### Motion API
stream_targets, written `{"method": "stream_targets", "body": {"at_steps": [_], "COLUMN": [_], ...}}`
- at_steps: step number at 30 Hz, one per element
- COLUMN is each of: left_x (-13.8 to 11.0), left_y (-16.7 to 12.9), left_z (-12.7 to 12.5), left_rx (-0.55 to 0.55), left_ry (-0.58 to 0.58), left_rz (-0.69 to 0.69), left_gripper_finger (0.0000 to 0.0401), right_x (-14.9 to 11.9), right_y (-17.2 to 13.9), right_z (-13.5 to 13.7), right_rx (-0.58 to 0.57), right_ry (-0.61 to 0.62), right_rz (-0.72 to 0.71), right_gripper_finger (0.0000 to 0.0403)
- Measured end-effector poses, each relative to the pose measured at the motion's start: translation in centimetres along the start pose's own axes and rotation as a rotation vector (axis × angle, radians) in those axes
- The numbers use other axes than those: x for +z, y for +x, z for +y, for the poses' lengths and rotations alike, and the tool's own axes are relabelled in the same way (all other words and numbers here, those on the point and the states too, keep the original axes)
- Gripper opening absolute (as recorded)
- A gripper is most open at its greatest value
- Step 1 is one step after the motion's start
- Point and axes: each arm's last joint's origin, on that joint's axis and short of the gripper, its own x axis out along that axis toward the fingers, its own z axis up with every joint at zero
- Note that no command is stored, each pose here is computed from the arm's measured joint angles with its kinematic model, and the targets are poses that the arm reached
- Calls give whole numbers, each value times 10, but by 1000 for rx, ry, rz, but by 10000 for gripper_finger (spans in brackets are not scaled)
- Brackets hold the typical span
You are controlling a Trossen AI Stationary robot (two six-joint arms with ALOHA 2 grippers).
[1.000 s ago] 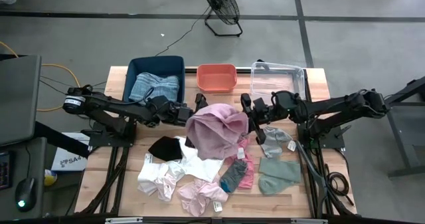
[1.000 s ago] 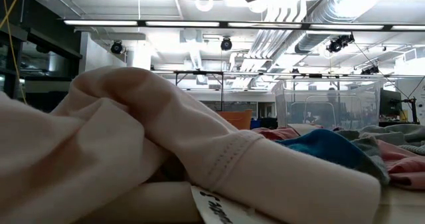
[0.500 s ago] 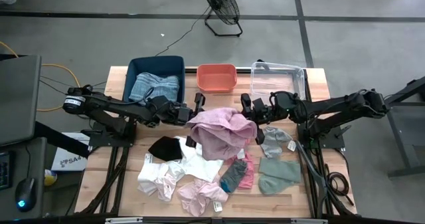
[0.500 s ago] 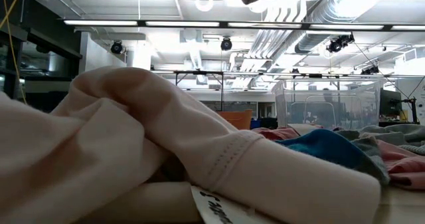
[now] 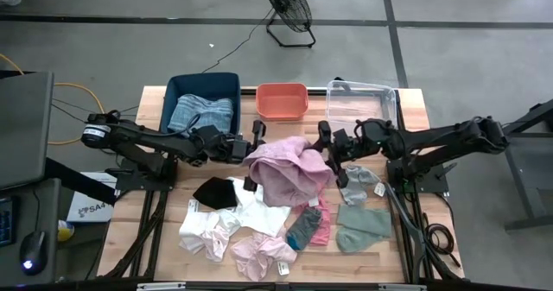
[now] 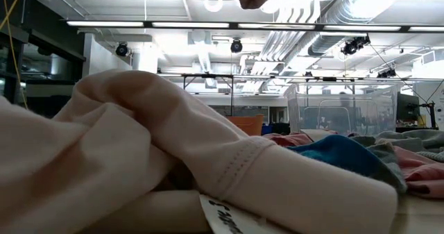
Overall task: Pick & Place Cloths
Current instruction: Put the pink shirt into the blue laundry organizer
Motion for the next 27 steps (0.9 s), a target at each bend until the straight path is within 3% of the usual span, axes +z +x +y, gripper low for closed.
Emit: {"method": "stream_targets", "body": {"at_steps": [5,11,18,27], "left_x": [6,17,25,22], "left_y": [-5,-19,-41,-67], "left_z": [5,15,25,30], "left_rx": [148,416,781,1118], "left_ry": [36,110,223,385], "left_rz": [61,185,404,687], "left_gripper_finger": [30,30,30,30], "right_x": [10,17,15,12], "right_y": [-25,-48,-53,-51], "right_z": [8,13,13,12], "right_rx": [-5,-60,-91,-94], "right_ry": [14,26,37,41], "right_rz": [41,62,104,123], "right_gripper_finger": [225,225,223,223]}}
